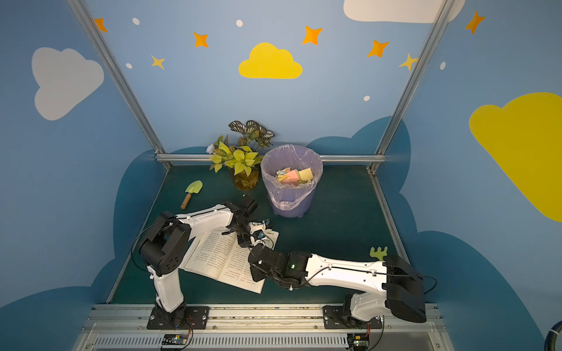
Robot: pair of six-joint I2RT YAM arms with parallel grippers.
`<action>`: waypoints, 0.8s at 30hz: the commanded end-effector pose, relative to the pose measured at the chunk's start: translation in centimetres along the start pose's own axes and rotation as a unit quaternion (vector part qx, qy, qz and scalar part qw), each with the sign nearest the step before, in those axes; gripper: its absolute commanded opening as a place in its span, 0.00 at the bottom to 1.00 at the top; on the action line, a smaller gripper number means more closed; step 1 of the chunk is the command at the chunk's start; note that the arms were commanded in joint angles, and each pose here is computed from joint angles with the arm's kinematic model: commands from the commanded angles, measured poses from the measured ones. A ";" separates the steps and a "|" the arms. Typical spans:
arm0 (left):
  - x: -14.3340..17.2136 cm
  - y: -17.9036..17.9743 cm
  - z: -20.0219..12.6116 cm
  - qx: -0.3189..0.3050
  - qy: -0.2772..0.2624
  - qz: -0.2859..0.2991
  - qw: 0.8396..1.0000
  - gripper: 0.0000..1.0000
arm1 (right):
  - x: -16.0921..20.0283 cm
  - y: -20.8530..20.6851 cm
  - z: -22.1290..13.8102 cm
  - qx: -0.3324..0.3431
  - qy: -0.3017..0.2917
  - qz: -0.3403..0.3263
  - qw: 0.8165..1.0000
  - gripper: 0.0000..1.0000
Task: Peel off the used sticky note
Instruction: Tear off the note from the book, then place the note in the trash bin.
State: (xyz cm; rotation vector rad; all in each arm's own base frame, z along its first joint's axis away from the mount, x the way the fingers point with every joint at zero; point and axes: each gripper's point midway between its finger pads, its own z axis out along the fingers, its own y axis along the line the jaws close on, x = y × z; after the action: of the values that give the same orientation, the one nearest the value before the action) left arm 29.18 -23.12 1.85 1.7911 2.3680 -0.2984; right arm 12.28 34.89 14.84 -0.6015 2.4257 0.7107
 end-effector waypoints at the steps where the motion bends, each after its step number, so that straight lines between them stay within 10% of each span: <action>1: 2.2 -0.4 2.4 0.023 0.039 -0.019 0.999 0.55 | 0.2 -0.9 -1.6 0.008 -0.002 -0.006 1.000 0.00; 24: 4.6 0.0 -11.9 -0.001 -0.152 -0.096 0.984 0.61 | -20.9 -8.2 -24.4 0.087 -0.332 0.033 0.939 0.00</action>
State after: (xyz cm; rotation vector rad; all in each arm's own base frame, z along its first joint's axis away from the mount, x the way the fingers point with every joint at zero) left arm 29.79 -16.64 13.35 1.3868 2.2743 -0.4723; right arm 22.19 19.08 41.17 -0.0954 1.8416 0.6481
